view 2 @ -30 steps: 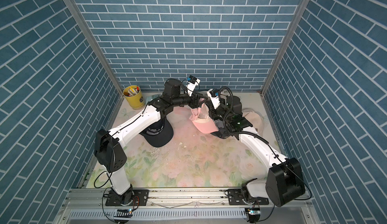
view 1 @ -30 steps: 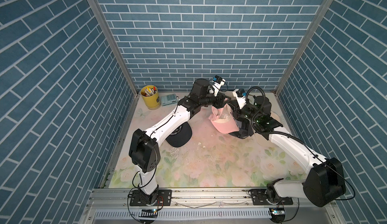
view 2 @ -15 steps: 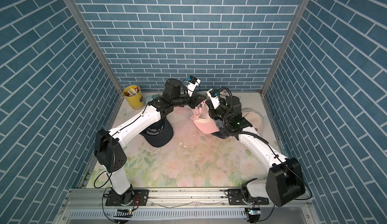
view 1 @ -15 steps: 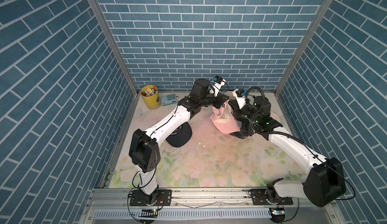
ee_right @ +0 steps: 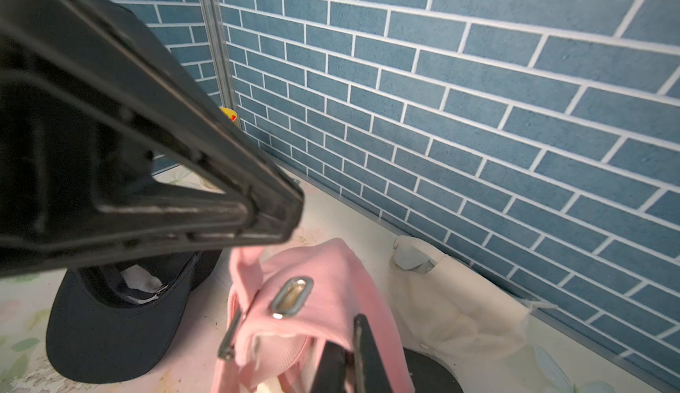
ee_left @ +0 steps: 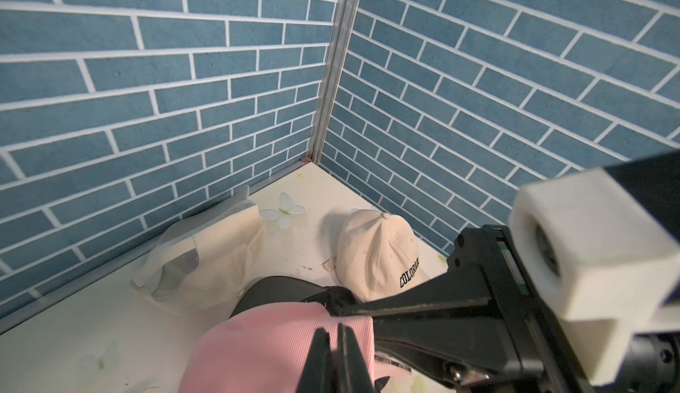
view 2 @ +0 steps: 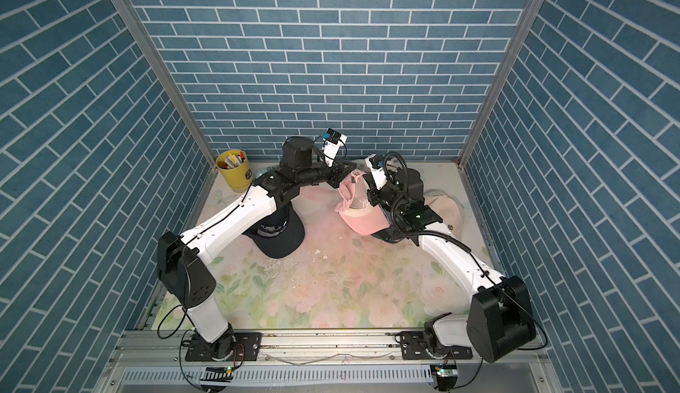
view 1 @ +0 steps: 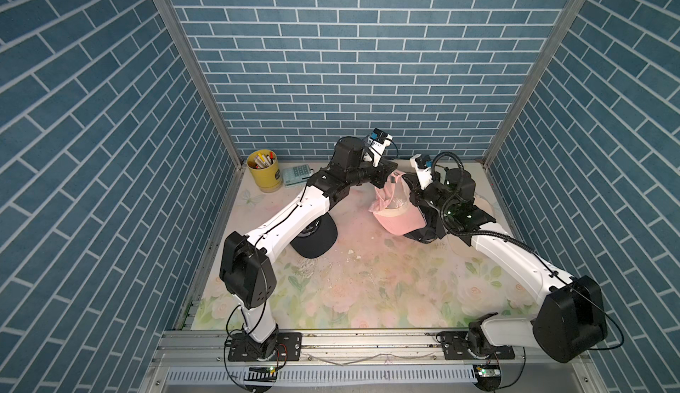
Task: Open the adjustable buckle of the baseball cap
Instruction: Open the adjustable buckle on the baseball cap.
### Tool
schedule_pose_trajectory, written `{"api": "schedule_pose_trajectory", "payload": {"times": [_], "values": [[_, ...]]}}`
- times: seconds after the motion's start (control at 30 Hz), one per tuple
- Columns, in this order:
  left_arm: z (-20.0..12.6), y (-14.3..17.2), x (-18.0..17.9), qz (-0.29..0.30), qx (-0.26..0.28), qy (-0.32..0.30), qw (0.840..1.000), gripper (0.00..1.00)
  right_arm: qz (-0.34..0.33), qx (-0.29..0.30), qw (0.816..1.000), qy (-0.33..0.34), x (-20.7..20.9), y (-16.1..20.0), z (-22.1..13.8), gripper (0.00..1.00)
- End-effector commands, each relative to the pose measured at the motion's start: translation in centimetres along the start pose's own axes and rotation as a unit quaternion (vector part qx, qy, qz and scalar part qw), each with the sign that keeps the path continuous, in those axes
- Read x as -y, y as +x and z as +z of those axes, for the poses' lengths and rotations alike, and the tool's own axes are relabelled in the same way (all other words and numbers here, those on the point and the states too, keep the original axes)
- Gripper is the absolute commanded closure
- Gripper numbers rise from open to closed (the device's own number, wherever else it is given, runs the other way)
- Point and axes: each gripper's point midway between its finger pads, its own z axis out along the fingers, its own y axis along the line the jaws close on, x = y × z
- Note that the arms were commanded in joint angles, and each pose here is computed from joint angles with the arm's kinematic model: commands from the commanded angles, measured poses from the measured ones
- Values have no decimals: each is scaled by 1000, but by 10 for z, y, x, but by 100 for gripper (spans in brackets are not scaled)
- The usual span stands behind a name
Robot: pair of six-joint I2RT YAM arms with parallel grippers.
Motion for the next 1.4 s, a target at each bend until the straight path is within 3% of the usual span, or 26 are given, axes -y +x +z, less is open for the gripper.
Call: {"api": "schedule_pose_trajectory", "payload": {"times": [0.0,0.17,0.37,0.9,0.93,1.0,1.07,1.37], "values": [[-18,-15,-9,3,30,-36,999,100,13,19,999,32,13,-11,3,100],[-23,-16,-12,-1,36,-49,998,100,64,-9,993,95,36,2,9,100],[-31,-18,-16,3,42,-68,997,100,75,-19,990,117,44,6,10,100],[-47,-18,-19,-7,61,-91,994,98,92,-33,988,118,45,9,15,100],[-44,-18,-18,-8,60,-85,995,85,93,-28,989,110,43,6,15,100],[-37,-19,-19,-13,59,-83,995,44,100,-23,990,101,40,-1,16,100],[-35,-21,-23,-16,63,-94,993,27,113,-24,988,101,41,-6,15,100],[-47,-8,-24,24,85,-161,983,25,186,-37,975,114,46,-25,10,100]]}}
